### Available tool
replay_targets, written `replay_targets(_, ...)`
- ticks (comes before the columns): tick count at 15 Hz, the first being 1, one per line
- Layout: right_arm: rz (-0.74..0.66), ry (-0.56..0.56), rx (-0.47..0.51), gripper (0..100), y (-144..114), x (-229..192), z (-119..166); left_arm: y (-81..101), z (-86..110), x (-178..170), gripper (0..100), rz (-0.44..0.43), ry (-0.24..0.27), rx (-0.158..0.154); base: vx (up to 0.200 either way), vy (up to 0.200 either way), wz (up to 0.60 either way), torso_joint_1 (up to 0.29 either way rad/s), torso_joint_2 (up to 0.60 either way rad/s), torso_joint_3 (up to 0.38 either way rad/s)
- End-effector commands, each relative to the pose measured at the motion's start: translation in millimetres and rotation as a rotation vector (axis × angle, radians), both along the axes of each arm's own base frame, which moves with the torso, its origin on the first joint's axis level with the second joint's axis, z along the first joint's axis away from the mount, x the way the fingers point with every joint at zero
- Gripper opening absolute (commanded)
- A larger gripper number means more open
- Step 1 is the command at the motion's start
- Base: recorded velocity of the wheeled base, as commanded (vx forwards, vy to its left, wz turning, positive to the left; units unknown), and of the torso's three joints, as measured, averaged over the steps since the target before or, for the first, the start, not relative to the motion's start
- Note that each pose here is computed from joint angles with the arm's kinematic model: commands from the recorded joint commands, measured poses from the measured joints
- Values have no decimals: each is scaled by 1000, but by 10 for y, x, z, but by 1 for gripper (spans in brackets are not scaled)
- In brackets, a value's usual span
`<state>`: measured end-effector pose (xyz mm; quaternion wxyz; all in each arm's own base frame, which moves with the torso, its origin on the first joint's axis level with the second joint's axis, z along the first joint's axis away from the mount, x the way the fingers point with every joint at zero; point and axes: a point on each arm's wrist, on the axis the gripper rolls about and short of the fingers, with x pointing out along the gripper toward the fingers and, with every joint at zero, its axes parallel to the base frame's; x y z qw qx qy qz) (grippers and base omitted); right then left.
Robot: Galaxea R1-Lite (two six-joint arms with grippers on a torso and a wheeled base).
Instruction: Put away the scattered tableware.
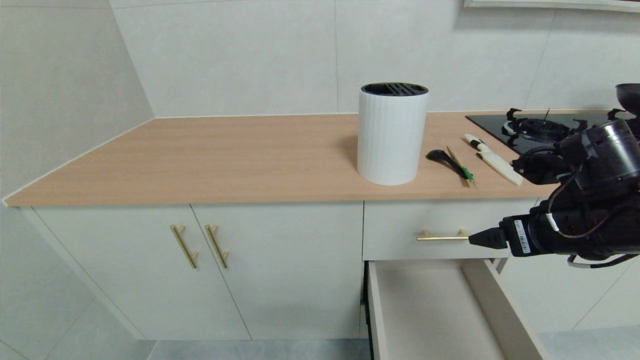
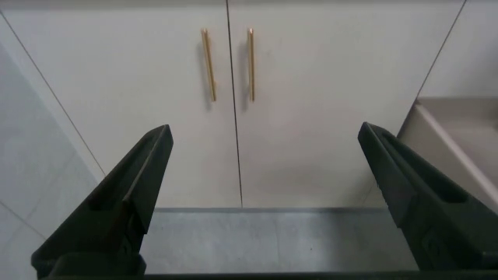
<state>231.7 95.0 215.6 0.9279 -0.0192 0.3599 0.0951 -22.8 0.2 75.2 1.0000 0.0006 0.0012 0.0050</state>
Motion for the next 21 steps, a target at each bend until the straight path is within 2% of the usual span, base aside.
replay_targets(1,2,1,0,100,3,1,-3,0,0,0,100,1,1,0,0,0,0,207,-481,-305)
replay_targets(6,-6,-72,15,100,42,102,-36,0,0,0,100,1,1,0,0,0,0,120,-280,-162)
replay_targets(8,-12,-121,25,100,112,324,-121,0,0,0,100,1,1,0,0,0,0,0,0,0)
replay_targets(11,-75,-208,13,100,52,745,-129,0,0,0,100,1,1,0,0,0,0,0,0,0)
replay_targets(14,-107,-230,13,100,65,991,-120,0,0,0,100,1,1,0,0,0,0,0,0,0)
replay_targets(15,-160,-248,19,100,65,1158,-114,0,0,0,100,1,1,0,0,0,0,0,0,0)
replay_targets(17,-231,-246,41,100,80,1279,-166,0,0,0,100,1,1,0,0,0,0,0,0,0)
replay_targets(21,-277,-223,31,100,72,1435,-319,0,0,0,100,1,1,0,0,0,0,0,0,0)
